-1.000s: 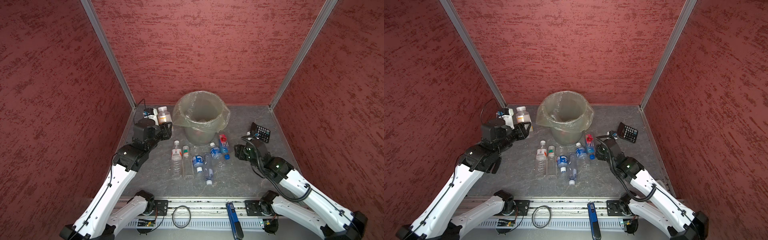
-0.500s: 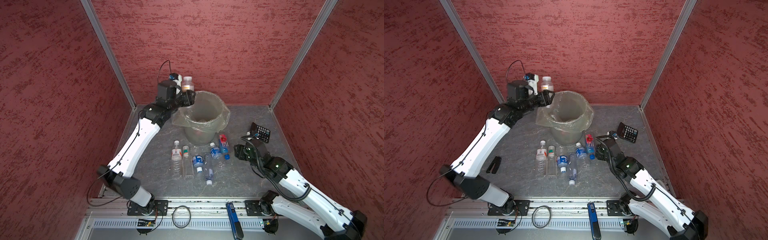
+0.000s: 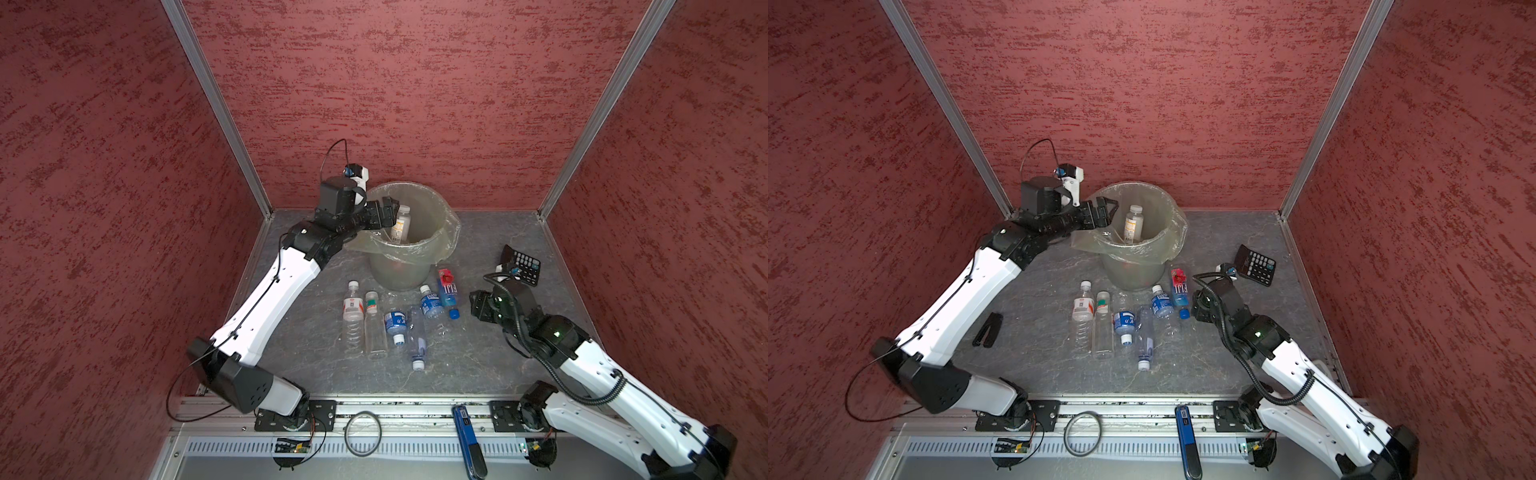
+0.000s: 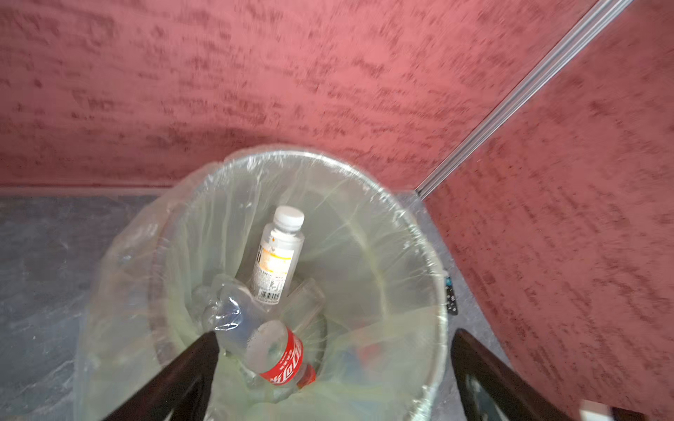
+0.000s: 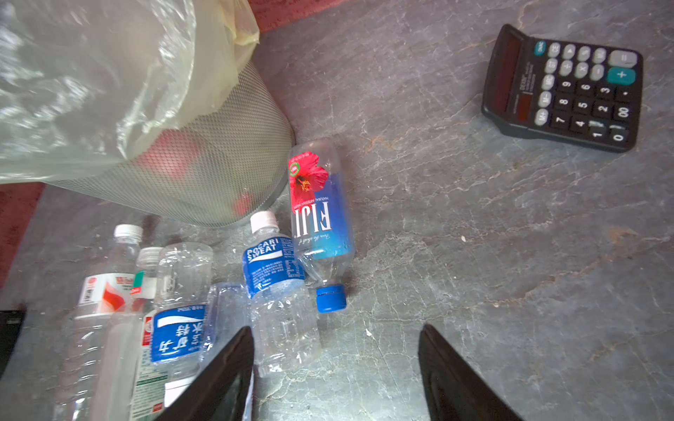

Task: Throw the plastic bottles in the bin
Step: Throw the plastic bottle into the trash bin, then pick up the plastic bottle from the center of the table.

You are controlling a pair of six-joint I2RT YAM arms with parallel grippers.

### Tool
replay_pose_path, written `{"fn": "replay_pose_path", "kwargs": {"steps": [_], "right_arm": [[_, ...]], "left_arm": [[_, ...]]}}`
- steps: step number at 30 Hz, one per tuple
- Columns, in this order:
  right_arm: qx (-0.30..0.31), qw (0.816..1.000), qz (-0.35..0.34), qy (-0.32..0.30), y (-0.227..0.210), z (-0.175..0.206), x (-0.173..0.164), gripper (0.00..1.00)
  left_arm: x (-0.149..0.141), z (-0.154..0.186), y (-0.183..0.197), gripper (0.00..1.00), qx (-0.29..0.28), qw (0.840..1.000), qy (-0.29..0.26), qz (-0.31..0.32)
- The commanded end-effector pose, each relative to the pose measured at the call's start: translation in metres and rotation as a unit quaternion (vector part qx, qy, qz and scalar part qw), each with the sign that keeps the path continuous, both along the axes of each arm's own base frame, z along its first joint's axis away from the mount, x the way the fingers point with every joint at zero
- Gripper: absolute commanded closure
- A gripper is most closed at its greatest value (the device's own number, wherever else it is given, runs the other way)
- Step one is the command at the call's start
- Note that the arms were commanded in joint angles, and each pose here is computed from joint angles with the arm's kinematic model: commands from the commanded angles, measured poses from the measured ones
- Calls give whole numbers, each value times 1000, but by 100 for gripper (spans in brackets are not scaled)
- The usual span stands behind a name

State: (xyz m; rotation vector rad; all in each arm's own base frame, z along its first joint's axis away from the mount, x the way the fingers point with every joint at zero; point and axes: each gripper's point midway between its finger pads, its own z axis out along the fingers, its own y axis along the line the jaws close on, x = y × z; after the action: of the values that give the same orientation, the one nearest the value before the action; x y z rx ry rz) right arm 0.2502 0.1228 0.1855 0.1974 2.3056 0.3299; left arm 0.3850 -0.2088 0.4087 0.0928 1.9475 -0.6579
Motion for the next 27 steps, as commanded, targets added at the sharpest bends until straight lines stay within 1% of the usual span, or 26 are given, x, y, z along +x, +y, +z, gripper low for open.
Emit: {"fn": "replay_pose_path", "kwargs": {"steps": [1,4,8,11,16,20,23,25,27], "right_arm": [[-20,1000,5,-3,5,0,11,23],[-35,999,16,14,11,-12,23,20],[-36,998,39,40,21,-32,45,14],[-28,997,61,40,31,-39,64,9],[-48,995,77,36,39,-47,100,3],[-57,993,96,45,49,-62,121,2],[-64,991,105,57,52,-77,130,2],[-65,990,103,68,50,-90,134,2],[-64,990,101,73,48,-100,136,4]], "left_arm": [[-19,48,10,1,-21,997,-74,2],[-32,48,25,1,-11,997,-76,16],[-48,29,48,1,4,997,-62,37],[-58,-5,67,0,15,998,-28,54],[-81,-85,90,1,15,996,50,69],[-101,-142,106,0,25,991,99,88],[-113,-171,119,0,16,985,132,108],[-119,-182,124,1,10,982,147,115],[-122,-190,128,1,9,980,157,120]]}}
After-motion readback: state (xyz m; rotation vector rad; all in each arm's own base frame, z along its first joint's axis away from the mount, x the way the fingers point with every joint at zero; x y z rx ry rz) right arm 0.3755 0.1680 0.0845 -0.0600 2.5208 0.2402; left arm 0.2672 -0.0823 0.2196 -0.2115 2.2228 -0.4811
